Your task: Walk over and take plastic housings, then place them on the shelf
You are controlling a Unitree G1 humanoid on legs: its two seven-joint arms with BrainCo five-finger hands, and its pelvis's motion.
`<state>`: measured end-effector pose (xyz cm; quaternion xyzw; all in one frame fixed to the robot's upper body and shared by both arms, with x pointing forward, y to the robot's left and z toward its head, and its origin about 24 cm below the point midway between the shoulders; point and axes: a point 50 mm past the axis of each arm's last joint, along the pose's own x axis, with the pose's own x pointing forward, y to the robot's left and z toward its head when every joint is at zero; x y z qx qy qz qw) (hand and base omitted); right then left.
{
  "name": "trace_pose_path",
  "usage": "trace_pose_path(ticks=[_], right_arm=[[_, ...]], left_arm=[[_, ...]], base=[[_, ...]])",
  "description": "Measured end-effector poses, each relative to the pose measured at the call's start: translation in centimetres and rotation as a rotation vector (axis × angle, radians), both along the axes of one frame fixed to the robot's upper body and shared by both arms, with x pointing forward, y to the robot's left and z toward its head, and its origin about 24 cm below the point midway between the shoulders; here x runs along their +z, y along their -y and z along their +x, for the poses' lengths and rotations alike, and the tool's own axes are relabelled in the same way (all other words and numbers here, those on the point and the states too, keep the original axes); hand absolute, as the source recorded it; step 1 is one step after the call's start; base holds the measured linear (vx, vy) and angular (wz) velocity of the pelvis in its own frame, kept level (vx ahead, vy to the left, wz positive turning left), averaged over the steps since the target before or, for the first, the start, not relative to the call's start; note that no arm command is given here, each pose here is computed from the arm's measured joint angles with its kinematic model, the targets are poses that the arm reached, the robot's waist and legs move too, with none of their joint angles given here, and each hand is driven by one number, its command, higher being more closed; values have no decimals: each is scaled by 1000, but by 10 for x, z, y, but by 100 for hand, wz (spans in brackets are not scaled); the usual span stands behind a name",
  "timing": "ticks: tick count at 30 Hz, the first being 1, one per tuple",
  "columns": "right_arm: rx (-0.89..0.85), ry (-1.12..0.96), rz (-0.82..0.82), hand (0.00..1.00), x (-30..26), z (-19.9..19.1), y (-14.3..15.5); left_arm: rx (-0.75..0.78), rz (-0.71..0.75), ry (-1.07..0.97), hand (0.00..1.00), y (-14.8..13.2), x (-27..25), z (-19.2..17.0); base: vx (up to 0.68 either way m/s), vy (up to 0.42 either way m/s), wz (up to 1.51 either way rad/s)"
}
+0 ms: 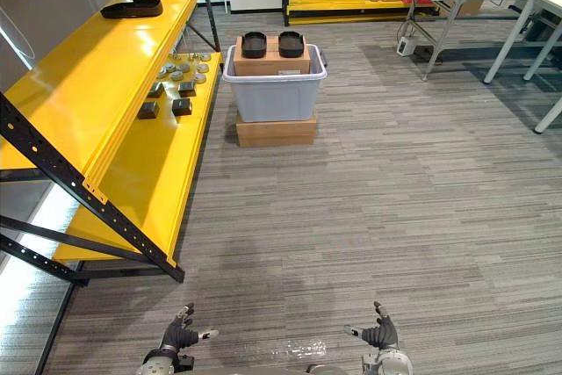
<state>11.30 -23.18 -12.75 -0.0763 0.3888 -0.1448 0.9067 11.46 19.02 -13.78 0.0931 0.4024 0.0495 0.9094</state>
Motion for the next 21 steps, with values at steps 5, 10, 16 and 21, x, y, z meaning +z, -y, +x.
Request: trace_pose_path(ticks=[5,10,16,21], right_arm=[[-50,15,4,0,2,1,5],[-75,30,1,0,3,5,7],[-119,42,5,0,4,5,11],[-120,43,5,0,4,5,12]], left_arm=[[21,-11,14,0,-1,2,2],[32,-17,45,0,-1,6,8],[66,-10,48,0,-6,6,7],[87,-5,50,0,-10,7,7]], base=[[0,0,0],[0,0,0],[-18,-13,0],[-40,-25,0]])
